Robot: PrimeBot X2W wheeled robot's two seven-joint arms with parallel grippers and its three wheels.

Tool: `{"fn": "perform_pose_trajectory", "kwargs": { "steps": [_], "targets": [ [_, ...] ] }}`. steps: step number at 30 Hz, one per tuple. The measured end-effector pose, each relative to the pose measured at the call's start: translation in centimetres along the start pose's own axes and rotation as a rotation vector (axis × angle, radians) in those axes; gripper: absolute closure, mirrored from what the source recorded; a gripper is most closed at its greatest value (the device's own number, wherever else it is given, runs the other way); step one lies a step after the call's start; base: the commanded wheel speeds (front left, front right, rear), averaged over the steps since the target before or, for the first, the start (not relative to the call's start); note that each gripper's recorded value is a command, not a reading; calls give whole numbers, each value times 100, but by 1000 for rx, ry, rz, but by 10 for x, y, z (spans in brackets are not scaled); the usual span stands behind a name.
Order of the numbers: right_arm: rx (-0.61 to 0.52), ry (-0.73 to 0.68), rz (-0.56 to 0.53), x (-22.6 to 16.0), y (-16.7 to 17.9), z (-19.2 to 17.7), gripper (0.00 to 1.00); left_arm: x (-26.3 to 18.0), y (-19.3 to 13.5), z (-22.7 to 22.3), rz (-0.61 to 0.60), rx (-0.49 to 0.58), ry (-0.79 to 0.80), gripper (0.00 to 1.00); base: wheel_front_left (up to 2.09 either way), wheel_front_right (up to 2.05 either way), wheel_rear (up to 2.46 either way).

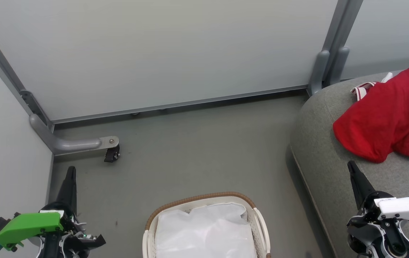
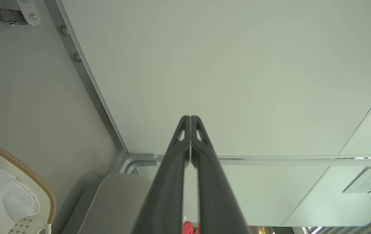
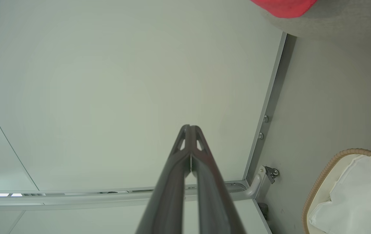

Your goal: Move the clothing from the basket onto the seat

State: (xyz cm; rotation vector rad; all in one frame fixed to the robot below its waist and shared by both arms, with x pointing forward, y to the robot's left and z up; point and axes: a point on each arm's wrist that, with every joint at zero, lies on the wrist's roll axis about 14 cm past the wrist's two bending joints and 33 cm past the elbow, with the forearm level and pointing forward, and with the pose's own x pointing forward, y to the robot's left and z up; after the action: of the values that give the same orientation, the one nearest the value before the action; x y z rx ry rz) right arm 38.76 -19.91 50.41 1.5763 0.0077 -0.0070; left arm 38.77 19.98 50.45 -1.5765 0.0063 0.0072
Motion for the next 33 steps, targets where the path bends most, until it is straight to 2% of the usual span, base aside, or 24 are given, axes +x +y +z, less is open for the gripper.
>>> {"fn": "perform_pose_trajectory", "kwargs": {
  "steps": [33],
  "targets": [
    [0, 0, 0, 0, 0, 0, 100, 0, 0, 0, 0, 0, 0, 100, 0, 0, 0]
  ]
}}
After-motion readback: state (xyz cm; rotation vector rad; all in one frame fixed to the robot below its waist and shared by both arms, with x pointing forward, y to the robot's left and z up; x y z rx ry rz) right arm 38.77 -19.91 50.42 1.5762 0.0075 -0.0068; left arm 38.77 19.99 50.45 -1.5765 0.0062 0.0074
